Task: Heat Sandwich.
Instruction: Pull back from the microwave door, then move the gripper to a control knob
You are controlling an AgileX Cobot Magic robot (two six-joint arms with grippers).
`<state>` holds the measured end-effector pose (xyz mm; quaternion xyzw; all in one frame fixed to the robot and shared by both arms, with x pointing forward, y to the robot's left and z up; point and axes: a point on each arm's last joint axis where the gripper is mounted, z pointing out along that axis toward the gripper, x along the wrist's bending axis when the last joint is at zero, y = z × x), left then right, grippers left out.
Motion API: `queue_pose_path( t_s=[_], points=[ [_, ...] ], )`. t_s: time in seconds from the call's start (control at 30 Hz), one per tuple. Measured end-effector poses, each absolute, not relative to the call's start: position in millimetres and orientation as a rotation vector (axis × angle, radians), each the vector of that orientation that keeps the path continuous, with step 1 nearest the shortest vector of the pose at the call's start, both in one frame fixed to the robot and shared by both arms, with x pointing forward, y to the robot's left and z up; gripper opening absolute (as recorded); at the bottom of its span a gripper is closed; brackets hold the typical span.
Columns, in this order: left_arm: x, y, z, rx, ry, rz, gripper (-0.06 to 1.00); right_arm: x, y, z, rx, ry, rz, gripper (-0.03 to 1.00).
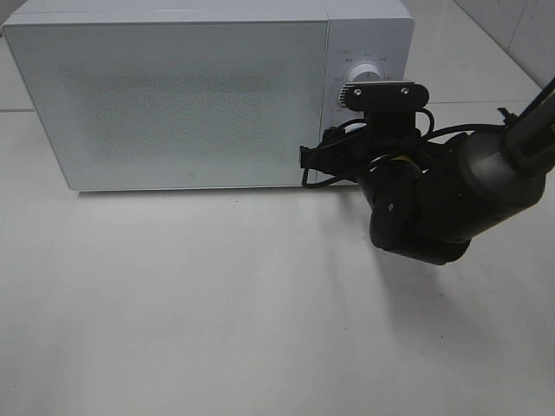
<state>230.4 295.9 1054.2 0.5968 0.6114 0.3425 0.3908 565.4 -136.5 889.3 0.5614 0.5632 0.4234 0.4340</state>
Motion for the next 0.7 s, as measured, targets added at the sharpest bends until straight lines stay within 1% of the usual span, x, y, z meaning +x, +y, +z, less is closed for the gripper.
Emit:
queue_pose_path(
  t_s=[0.03,0.07,0.1,0.13,0.17,0.2,0.7],
  points=[
    [230.4,295.9,1054.2,1.516,1.553,0.87,0.99,565.4,-136.5,889.3,1.398,1.403,1.055,0.64],
    [230.4,295.9,1054.2,1.516,1.553,0.87,0.99,565.4,-136.7,889.3,1.4,1.401,1.054,0.6],
    [230.4,295.9,1054.2,1.516,1.553,0.87,0.99,565.6,-136.6,889.5,1.401,1.4,1.054,0.49],
    [230.4,295.9,1054.2,1.516,1.553,0.87,0.99,565.6,-136.6,889.5,1.4,1.401,1.055,0.44],
    [230.4,295.9,1054.2,1.516,1.553,0.87,0.99,565.6,-136.6,889.5,1.4,1.401,1.055,0.44],
    [230.4,295.9,1054.2,1.516,1.553,0.87,0.99,565.6,-136.7,889.6,1.4,1.399,1.055,0.42],
    [230.4,295.9,1054.2,1.516,1.553,0.87,0.99,565.9,-137.0,889.9,1.393,1.389,1.056,0.42]
  ],
)
